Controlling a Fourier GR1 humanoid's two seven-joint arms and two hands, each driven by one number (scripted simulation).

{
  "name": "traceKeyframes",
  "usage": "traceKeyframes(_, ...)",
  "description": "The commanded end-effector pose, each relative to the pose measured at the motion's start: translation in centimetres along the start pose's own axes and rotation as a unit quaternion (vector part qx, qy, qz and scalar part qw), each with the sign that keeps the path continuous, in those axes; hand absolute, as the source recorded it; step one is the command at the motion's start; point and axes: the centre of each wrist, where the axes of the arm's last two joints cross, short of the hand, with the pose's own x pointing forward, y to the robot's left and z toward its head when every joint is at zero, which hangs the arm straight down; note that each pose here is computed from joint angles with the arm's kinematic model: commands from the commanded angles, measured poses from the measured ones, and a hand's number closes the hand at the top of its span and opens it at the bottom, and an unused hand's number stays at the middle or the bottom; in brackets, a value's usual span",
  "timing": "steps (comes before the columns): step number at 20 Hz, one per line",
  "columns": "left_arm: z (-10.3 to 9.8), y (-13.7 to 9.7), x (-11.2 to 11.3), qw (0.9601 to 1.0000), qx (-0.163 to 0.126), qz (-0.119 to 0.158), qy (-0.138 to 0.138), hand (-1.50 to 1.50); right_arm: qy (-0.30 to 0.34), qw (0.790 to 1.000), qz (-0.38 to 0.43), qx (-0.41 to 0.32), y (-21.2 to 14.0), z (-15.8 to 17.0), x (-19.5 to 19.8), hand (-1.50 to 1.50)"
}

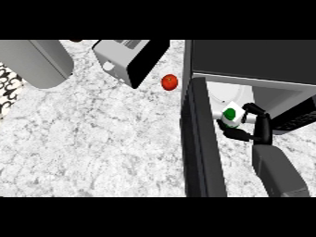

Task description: Pick up the milk, place it into the microwave and close the microwave

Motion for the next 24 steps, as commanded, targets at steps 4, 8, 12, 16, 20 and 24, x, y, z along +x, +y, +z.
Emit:
traceKeyframes(4,-0.4,0.3,0.4,1.0,-0.002,-0.008,0.002,-1.5,-0.037,0.998,0.051,-0.016,-4.0,-9.5,3.9,1.5)
traceKeyframes(8,-0.8,0.6,0.3,0.9997,-0.01,-0.022,0.006,-1.5,-0.04,0.997,0.056,-0.026,-4.1,-9.2,3.9,1.5)
traceKeyframes(12,-0.9,0.7,0.1,0.9997,-0.01,-0.018,0.009,-1.5,-0.035,0.997,0.064,-0.034,-4.3,-8.8,3.7,1.5)
traceKeyframes(16,-1.2,0.9,0.3,0.9996,-0.019,-0.021,0.008,-1.5,-0.05,0.998,0.024,-0.034,-1.7,-9.2,4.9,-1.5)
traceKeyframes(20,-1.5,1.1,0.0,0.9994,-0.025,-0.021,0.013,-1.5,-0.045,0.999,0.009,0.014,0.2,-8.1,4.9,-1.5)
traceKeyframes(24,-2.0,1.3,0.1,0.9992,-0.027,-0.028,0.009,-1.5,-0.042,0.997,0.056,0.019,0.0,-8.0,4.7,-1.5)
